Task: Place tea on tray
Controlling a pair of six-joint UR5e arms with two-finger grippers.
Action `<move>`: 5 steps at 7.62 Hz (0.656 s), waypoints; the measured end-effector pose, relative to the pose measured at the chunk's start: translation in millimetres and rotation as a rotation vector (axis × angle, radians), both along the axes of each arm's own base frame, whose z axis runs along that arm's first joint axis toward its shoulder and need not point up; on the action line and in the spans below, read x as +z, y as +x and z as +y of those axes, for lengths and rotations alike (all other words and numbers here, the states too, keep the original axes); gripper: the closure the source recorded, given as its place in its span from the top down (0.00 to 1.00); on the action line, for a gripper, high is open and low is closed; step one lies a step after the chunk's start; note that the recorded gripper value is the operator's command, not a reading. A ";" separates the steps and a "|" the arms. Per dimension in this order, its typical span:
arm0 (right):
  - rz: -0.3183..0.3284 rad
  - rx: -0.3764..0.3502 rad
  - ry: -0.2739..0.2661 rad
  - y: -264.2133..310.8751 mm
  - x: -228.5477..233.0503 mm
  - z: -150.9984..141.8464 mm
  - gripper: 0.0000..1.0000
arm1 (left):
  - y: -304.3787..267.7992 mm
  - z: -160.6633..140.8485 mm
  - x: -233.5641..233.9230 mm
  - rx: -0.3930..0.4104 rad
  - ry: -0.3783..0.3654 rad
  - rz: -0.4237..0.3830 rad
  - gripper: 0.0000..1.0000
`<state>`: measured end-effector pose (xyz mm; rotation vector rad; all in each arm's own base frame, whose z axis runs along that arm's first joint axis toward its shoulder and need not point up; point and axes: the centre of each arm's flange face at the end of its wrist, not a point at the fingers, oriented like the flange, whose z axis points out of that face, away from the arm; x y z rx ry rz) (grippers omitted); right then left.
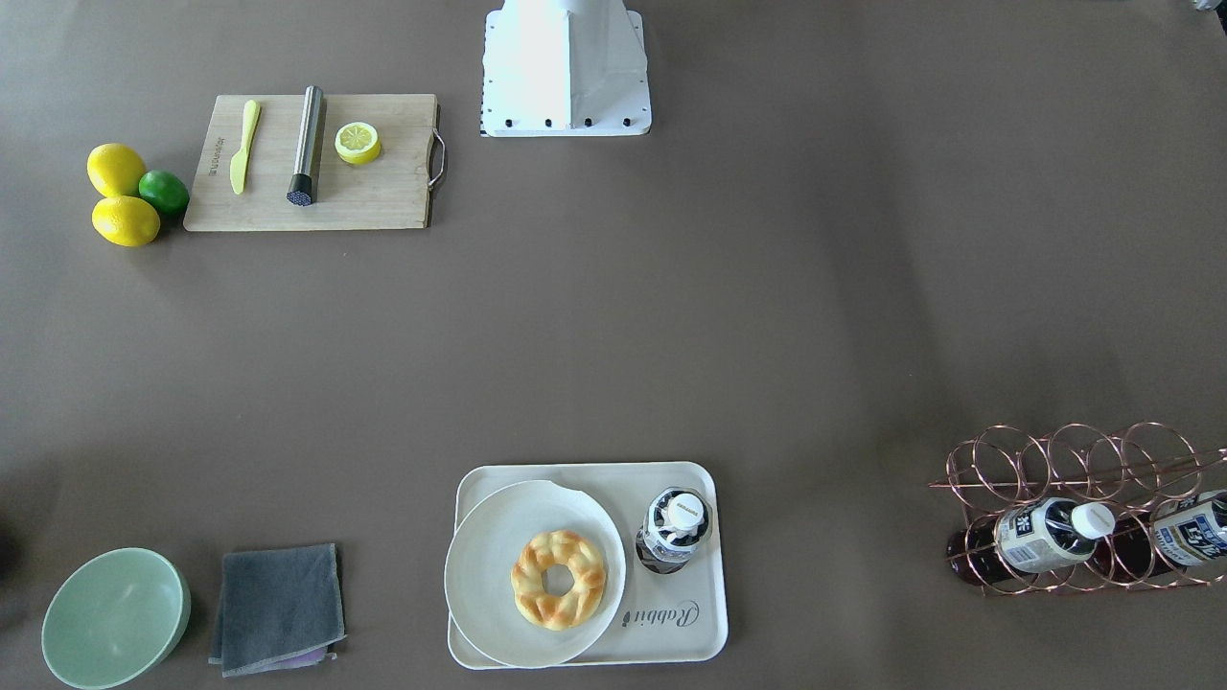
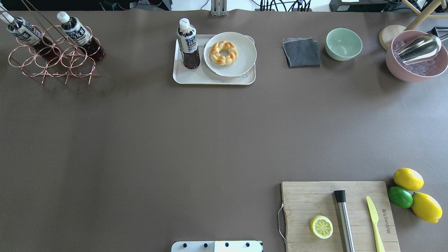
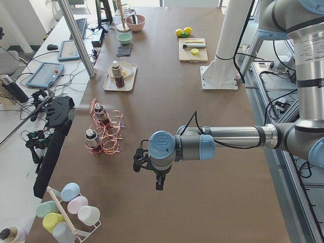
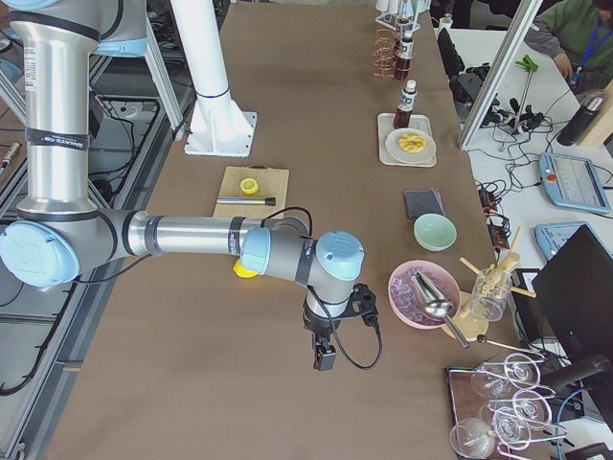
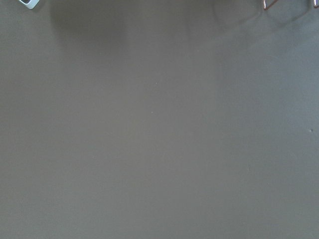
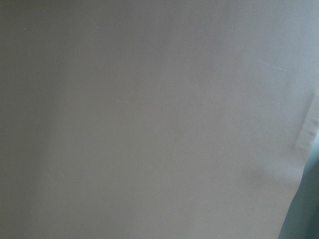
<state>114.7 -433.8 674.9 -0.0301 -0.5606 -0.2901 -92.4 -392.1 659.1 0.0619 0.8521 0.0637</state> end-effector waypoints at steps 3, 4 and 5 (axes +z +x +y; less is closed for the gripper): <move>-0.045 0.019 -0.013 0.5 7.3 3.4 1.00 | 4.1 5.0 6.5 0.015 -0.020 -0.026 0.97; -0.062 0.023 -0.013 -0.9 6.8 3.2 1.00 | 5.1 4.9 8.1 0.023 -0.025 -0.049 0.97; -0.076 0.026 -0.012 -2.0 6.0 3.0 1.00 | 5.4 5.3 10.2 0.027 -0.034 -0.064 0.97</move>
